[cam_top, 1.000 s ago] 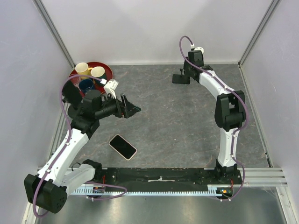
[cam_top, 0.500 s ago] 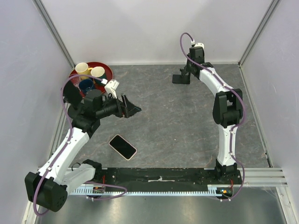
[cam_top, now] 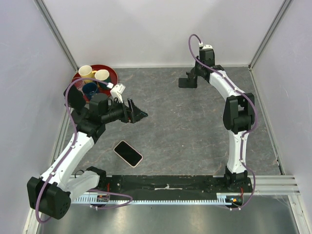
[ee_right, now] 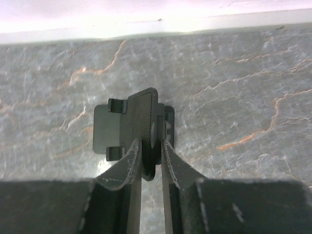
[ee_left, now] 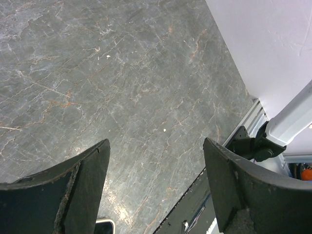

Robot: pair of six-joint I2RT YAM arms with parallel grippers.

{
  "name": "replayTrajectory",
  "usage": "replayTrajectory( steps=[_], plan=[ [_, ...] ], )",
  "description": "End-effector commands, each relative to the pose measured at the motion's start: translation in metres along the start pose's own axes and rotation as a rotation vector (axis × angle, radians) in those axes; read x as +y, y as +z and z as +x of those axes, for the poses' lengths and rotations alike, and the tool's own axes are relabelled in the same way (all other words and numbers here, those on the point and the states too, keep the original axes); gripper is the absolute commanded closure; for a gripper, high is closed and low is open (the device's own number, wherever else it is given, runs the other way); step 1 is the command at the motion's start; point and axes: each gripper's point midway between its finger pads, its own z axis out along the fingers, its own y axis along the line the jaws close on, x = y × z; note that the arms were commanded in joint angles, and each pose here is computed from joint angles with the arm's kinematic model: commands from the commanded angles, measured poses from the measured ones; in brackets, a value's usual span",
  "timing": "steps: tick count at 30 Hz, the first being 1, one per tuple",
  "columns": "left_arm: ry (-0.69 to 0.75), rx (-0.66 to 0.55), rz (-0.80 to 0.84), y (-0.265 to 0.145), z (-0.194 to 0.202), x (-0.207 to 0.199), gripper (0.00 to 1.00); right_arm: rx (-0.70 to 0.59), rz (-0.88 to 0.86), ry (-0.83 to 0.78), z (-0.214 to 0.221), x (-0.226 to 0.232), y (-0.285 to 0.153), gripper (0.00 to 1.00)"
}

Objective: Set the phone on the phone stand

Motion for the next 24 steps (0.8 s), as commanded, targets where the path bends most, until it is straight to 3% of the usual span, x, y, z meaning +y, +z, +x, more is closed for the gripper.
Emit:
replayTrajectory(
  steps=[1, 7, 13, 14, 16, 17, 19, 22, 24],
  plan=[
    [0.065, -0.014, 0.045, 0.001, -0.005, -0.007, 0.18, -0.093, -0.166, -0.019, -0.045, 0.026, -0.05, 1.0],
    [0.065, -0.011, 0.057, 0.001, -0.005, -0.01, 0.18, -0.017, -0.52, -0.205, -0.004, 0.088, -0.111, 1.0],
    [0.072, -0.007, 0.079, 0.0, -0.006, -0.014, 0.17, 0.186, -0.971, -0.515, 0.092, 0.164, -0.195, 1.0],
    [0.073, -0.008, 0.085, 0.0, -0.006, -0.015, 0.17, 0.281, -1.027, -0.558, 0.121, 0.175, -0.211, 1.0],
    [0.076, -0.006, 0.095, 0.0, -0.006, -0.017, 0.17, 0.346, -1.111, -0.667, 0.149, 0.185, -0.228, 1.0],
    [0.079, -0.007, 0.101, 0.0, -0.006, -0.017, 0.17, 0.415, -1.14, -0.71, 0.171, 0.191, -0.242, 1.0],
    [0.083, -0.009, 0.102, 0.0, -0.006, -0.017, 0.17, 0.434, -1.111, -0.735, 0.183, 0.194, -0.246, 1.0],
    [0.083, -0.012, 0.095, 0.001, -0.006, -0.015, 0.17, 0.366, -1.088, -0.665, 0.172, 0.201, -0.259, 1.0],
    [0.076, -0.008, 0.093, 0.003, -0.004, -0.014, 0.17, 0.212, -0.98, -0.584, 0.139, 0.2, -0.257, 0.97]
  ],
)
